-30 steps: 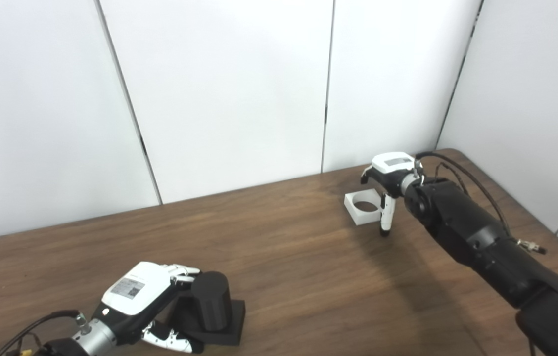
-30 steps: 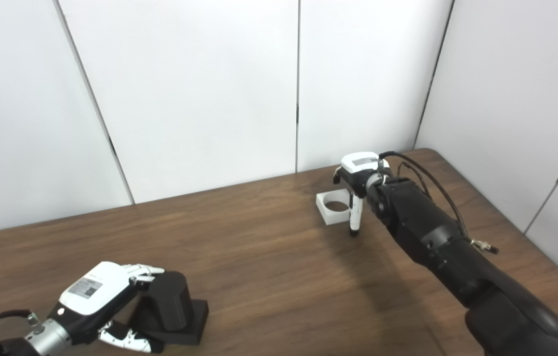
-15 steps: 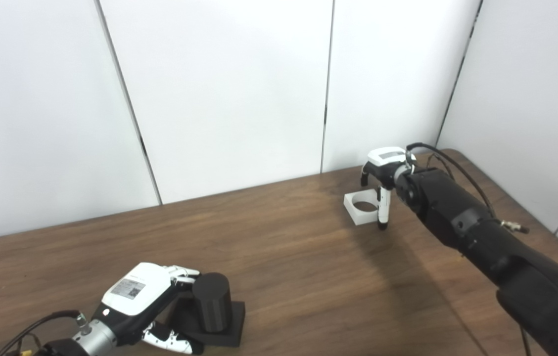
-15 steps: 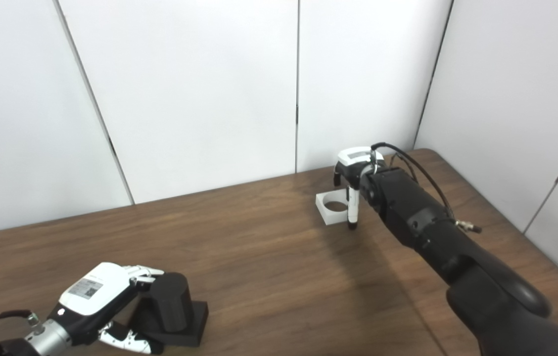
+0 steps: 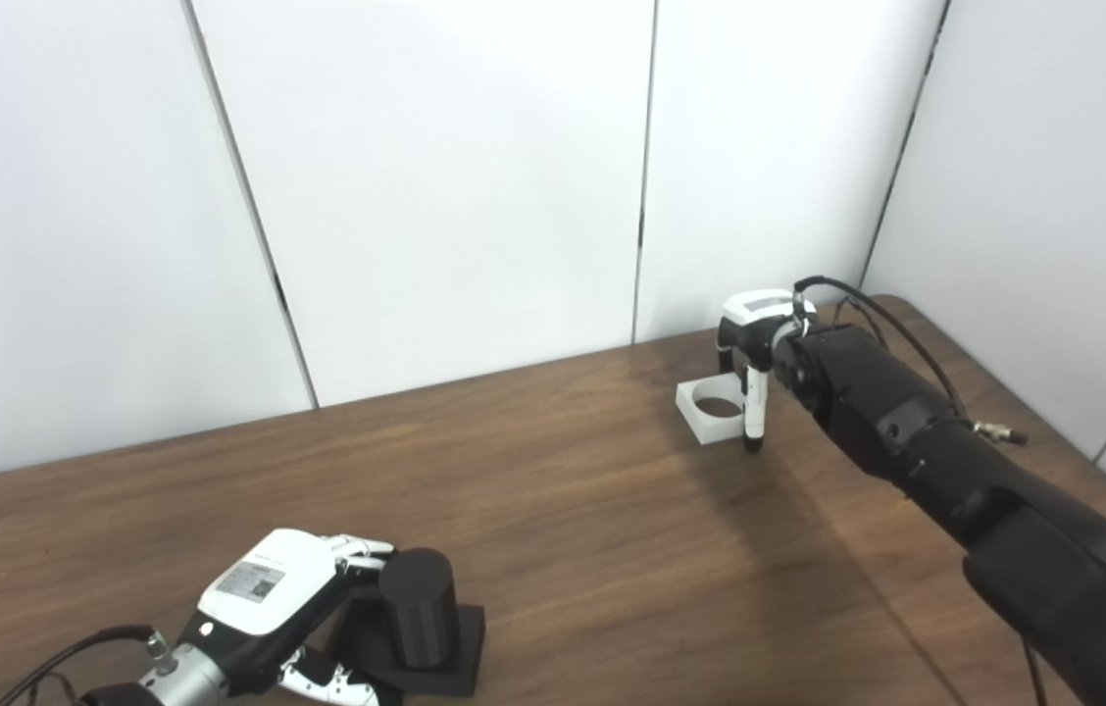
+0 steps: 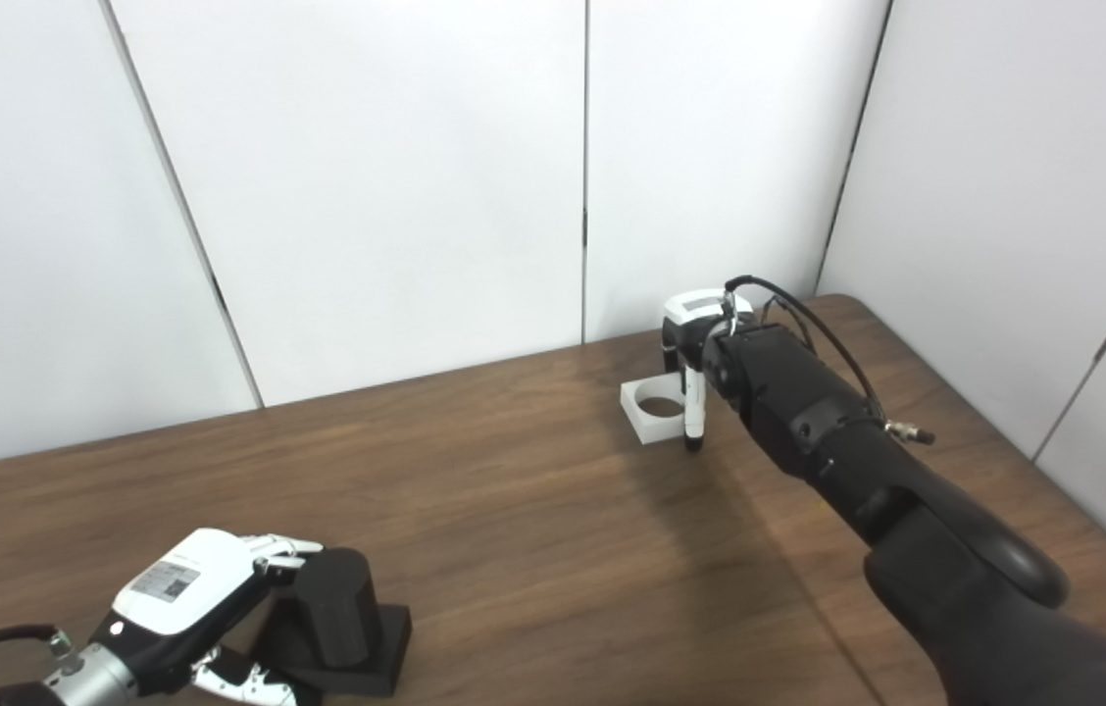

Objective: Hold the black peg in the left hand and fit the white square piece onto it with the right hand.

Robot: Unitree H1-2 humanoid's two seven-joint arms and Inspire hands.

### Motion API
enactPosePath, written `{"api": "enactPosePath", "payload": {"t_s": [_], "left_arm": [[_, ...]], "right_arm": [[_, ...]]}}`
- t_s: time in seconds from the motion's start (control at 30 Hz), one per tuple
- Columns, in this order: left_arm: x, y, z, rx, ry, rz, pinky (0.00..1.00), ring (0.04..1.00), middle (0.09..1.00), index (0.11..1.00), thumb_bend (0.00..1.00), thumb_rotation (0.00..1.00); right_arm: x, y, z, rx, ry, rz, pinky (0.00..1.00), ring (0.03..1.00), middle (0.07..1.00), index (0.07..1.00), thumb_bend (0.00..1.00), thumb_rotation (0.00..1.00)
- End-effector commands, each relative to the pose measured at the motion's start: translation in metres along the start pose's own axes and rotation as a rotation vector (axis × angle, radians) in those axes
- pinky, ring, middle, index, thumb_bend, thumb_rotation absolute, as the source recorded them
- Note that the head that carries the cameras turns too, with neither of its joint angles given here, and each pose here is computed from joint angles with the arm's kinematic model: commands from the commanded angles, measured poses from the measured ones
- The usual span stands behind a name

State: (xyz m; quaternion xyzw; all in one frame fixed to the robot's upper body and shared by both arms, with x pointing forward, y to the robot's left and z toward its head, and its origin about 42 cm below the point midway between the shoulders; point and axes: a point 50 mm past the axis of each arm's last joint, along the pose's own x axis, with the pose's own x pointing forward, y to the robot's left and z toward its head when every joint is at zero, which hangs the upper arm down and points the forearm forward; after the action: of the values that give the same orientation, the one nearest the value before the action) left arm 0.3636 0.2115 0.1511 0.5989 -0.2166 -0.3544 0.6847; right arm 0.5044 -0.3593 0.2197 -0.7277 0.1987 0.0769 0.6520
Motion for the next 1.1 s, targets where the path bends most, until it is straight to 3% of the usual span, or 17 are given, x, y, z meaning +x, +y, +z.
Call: {"api": "enactPosePath", "payload": {"t_s": [0.0, 0.2, 0.57, 0.8, 1.07], "left_arm": [[-0.013, -0.028, 0.001, 0.034, 0.005, -0.153, 0.73, 0.813, 0.822, 0.490, 0.52, 0.06], [-0.012, -0.028, 0.001, 0.037, 0.002, -0.154, 0.73, 0.810, 0.822, 0.490, 0.52, 0.06], [-0.012, -0.029, 0.003, 0.031, 0.005, -0.155, 0.74, 0.814, 0.825, 0.491, 0.52, 0.06], [-0.011, -0.030, 0.002, 0.031, 0.003, -0.149, 0.73, 0.812, 0.827, 0.490, 0.52, 0.06], [-0.010, -0.027, -0.001, 0.036, 0.011, -0.153, 0.75, 0.829, 0.828, 0.491, 0.52, 0.07]], "right_arm": [[0.002, 0.017, 0.014, 0.006, -0.008, 0.062, 0.73, 0.804, 0.762, 0.495, 0.51, 0.15], [0.002, 0.013, 0.016, -0.002, -0.008, 0.093, 0.76, 0.823, 0.772, 0.495, 0.52, 0.15], [-0.003, 0.013, 0.008, 0.013, -0.049, 0.068, 0.75, 0.807, 0.741, 0.494, 0.52, 0.15], [-0.012, 0.013, 0.001, 0.099, -0.156, 0.005, 0.76, 0.834, 0.778, 0.484, 0.52, 0.14], [-0.030, -0.005, 0.007, 0.086, -0.251, -0.085, 0.82, 0.883, 0.806, 0.483, 0.52, 0.13]]}}
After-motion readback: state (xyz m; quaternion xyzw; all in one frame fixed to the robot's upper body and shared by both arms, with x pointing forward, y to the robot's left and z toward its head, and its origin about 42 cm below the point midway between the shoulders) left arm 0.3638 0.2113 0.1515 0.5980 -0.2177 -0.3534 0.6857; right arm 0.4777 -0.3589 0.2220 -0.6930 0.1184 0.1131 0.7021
